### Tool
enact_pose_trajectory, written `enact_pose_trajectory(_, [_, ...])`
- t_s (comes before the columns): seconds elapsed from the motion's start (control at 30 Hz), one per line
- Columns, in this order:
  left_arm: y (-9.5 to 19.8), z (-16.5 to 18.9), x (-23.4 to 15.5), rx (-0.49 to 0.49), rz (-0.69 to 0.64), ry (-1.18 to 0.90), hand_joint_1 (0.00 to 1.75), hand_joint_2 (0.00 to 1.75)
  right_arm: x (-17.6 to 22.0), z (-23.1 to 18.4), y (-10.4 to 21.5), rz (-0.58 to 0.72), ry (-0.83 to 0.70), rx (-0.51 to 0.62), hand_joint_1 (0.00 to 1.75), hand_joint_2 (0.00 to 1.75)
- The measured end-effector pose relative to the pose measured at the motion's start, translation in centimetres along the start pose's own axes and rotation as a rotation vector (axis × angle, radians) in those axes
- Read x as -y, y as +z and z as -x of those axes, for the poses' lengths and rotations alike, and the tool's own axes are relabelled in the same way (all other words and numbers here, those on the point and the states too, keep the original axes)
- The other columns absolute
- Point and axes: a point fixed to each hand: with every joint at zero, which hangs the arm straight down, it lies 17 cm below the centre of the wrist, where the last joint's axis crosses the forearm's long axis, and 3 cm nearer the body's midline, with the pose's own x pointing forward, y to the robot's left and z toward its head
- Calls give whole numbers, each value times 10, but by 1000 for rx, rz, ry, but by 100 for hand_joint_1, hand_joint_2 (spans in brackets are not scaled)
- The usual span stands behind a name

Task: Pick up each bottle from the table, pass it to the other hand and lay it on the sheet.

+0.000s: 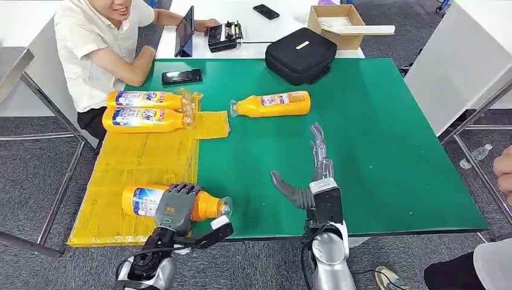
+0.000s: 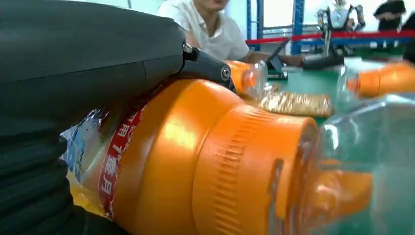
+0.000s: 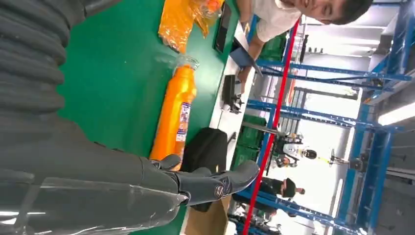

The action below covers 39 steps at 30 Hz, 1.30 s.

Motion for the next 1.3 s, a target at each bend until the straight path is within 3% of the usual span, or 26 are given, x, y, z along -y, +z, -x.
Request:
enact_pose_trajectory(0.3, [-14,13,22,-33,96,-37,175,175,-6,13,4,-13,-7,-30,0,175])
enact_pose_trajectory(0.33, [-16,15,23,-40,99,-38,145,175,-6,14,4,-13,-7,-33,0,175])
enact_pose_trajectory(0.4, [-18,17,24,-46,105,-42,12,175,-5,16,4,-14,-6,-37,0,175])
enact_pose_trajectory(0.43, [-19,18,25,-46,109,-43,0,175,-5,17,4,-15,-4,-39,0,175])
enact_pose_trajectory(1.3, [-31,20,50,-39,248,11,0,175,3,44,8,-10,-11,-94,0,175])
